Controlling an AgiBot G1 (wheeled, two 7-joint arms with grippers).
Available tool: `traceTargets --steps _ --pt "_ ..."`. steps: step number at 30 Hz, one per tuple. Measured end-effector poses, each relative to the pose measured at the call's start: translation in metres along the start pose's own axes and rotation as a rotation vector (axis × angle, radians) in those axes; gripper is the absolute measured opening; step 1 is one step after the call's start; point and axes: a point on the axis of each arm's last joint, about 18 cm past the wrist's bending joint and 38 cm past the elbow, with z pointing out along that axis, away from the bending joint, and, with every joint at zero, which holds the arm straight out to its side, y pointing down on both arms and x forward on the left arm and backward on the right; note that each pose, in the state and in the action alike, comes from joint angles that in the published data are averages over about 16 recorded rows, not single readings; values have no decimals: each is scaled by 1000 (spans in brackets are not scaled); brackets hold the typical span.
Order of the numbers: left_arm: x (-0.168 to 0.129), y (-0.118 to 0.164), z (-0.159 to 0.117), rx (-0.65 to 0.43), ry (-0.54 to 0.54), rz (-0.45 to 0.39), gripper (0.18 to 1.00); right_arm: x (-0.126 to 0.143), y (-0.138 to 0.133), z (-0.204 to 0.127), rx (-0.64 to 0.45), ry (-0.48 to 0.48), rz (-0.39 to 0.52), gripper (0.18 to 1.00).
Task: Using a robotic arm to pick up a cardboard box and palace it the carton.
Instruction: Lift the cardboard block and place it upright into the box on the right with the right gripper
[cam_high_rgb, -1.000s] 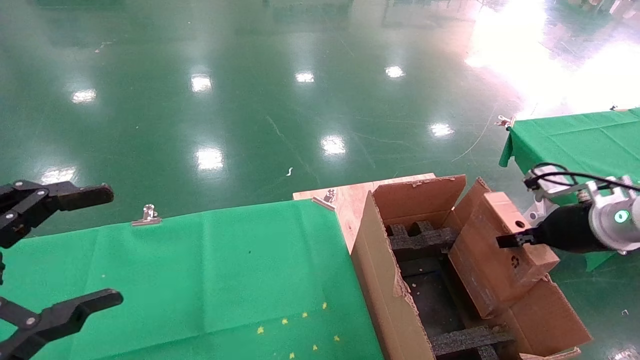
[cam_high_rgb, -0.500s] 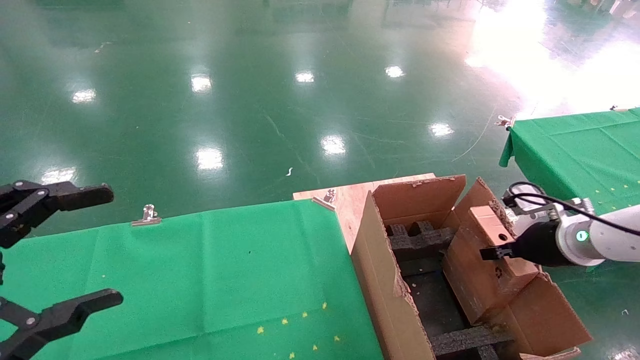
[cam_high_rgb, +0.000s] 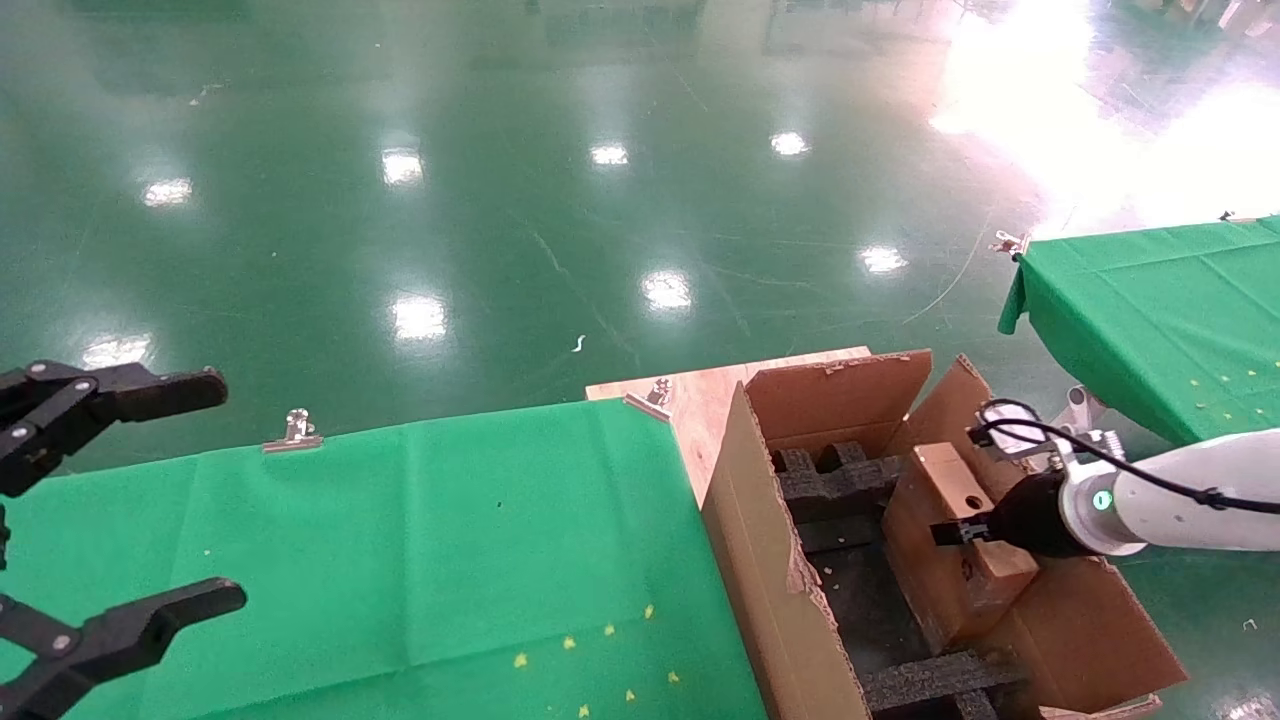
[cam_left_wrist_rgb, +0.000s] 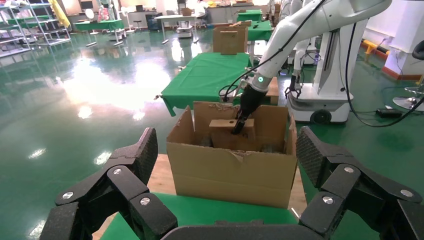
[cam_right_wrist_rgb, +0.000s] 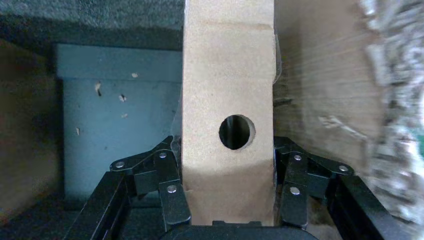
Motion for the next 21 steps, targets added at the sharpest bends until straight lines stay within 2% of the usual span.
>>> traceTargets --steps 21 --pt "0 0 0 0 0 0 1001 -5 16 34 -70 -10 -22 317"
